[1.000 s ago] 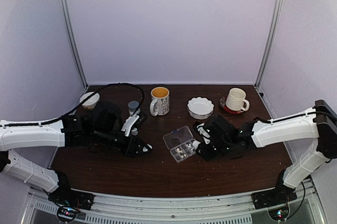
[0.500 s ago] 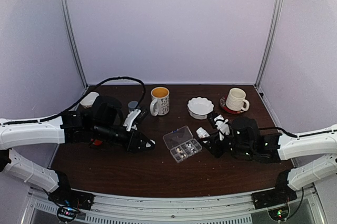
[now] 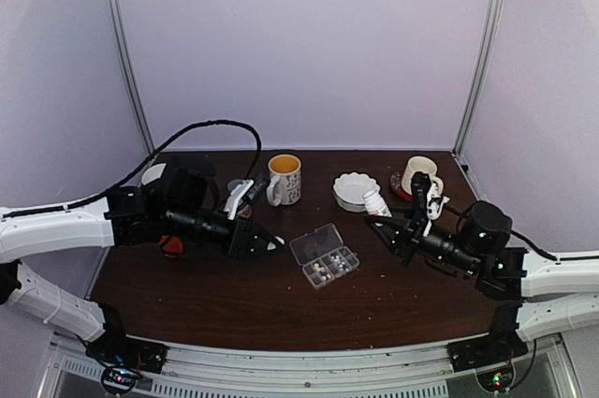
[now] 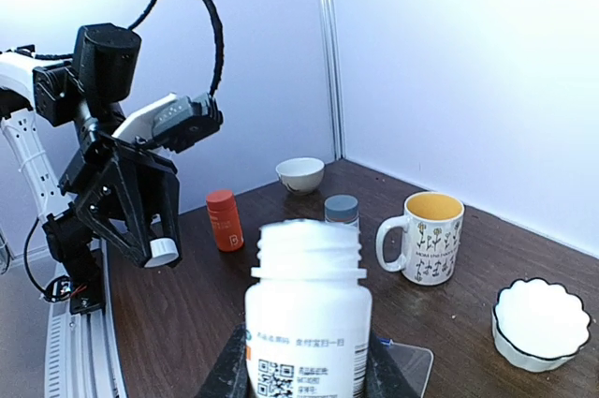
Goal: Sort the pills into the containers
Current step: Close the lid of the pill bottle.
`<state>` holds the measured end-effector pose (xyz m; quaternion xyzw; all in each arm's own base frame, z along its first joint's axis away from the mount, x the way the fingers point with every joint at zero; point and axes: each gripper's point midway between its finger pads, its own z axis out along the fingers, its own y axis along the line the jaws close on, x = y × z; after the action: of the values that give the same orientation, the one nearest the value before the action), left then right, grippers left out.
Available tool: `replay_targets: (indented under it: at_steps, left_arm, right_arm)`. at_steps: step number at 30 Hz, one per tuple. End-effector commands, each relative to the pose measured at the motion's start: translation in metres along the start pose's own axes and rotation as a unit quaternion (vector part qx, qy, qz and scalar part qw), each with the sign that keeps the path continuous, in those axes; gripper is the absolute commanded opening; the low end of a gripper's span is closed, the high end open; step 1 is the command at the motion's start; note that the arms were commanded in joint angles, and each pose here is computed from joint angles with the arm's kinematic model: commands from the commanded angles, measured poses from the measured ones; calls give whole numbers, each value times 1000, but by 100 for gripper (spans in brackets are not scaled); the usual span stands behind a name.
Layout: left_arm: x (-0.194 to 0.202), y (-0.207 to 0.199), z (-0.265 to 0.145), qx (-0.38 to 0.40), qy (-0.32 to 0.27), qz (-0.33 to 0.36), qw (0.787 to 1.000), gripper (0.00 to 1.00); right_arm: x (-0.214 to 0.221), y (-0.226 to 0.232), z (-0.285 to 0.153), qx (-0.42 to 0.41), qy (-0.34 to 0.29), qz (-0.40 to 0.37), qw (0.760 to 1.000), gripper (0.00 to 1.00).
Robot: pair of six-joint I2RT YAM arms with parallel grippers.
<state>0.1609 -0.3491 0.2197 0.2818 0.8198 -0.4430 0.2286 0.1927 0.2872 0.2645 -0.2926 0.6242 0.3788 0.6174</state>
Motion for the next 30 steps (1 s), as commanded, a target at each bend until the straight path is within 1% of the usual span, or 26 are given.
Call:
replay_targets:
  at_steps: [1, 4, 5, 6, 7, 8, 11, 12, 13, 15, 16, 17, 18, 19, 20, 21, 22, 23, 25, 26, 27, 28, 29, 30]
  left_arm:
    - [-18, -17, -8, 29, -30, 4, 999, 0]
    - [-19, -17, -9, 28, -30, 3, 999, 0]
    - [-19, -17, -9, 28, -30, 2, 999, 0]
    - [-20, -19, -10, 29, -30, 3, 999, 0]
    - [-21, -20, -10, 30, -31, 3, 999, 0]
    - [-22, -20, -10, 30, -32, 2, 999, 0]
    - [-23, -20, -10, 31, -33, 1, 999, 0]
    - [-23, -20, -9, 31, -32, 1, 999, 0]
    - [-23, -20, -9, 31, -32, 0, 999, 0]
    - [-22, -19, -10, 30, -33, -2, 999, 0]
    - [-22, -19, -10, 29, -33, -1, 999, 0]
    - [-21, -18, -10, 28, -32, -2, 999, 0]
    - [-21, -18, -11, 28, -34, -3, 999, 0]
    - [-21, -18, -11, 28, -34, -3, 999, 0]
    - [-19, -17, -11, 26, -34, -3, 999, 0]
    - [-19, -16, -11, 25, -34, -4, 999, 0]
    - [-18, -16, -11, 24, -34, -4, 999, 0]
    - [-19, -15, -10, 24, -34, -4, 999, 0]
    - [-19, -16, -9, 26, -33, -3, 999, 0]
    - [-20, -16, -9, 26, -32, -3, 999, 0]
    - [-21, -18, -9, 29, -32, -2, 999, 0]
    - [-21, -19, -9, 30, -33, -2, 999, 0]
    - [-22, -19, -10, 30, -34, -2, 999, 0]
    - [-22, -20, -11, 31, -36, -1, 999, 0]
  right_arm:
    - [-42, 15, -9, -33, -86, -14, 996, 2]
    - [-55, 12, -13, -26, -121, -3, 992, 1]
    - [-67, 10, -18, -21, -154, 4, 988, 0]
    - [-67, 8, -18, -17, -163, 12, 986, 0]
    - [-77, 8, -23, -19, -193, 17, 981, 0]
    - [-81, 6, -23, -14, -209, 24, 978, 0]
    - [-85, 3, -21, -14, -231, 53, 972, 0]
    - [-85, 9, -19, -28, -231, 45, 971, 0]
    - [-82, 12, -13, -26, -217, 33, 975, 0]
    - [-71, 13, 2, 11, -166, -8, 986, 0]
    - [-69, 9, 5, 36, -150, -23, 988, 0]
    - [-67, 4, 2, 55, -150, -22, 987, 0]
    - [-70, -6, -6, 77, -169, 4, 983, 0]
    - [-73, -11, -17, 81, -195, 29, 977, 0]
    - [-82, -9, -28, 66, -230, 46, 970, 0]
    - [-89, -3, -33, 43, -251, 54, 965, 0]
    - [-97, 7, -32, 14, -258, 49, 965, 0]
    - [-100, 24, -24, -26, -239, 34, 970, 0]
    - [-96, 46, -1, -70, -171, 6, 983, 0]
    - [-95, 43, 3, -58, -148, 3, 987, 0]
    - [-90, 29, 4, -17, -132, 12, 991, 0]
    - [-88, 7, -3, 41, -136, 29, 989, 0]
    - [-86, -4, -13, 68, -152, 34, 985, 0]
    - [-95, -2, -24, 58, -190, 31, 980, 0]
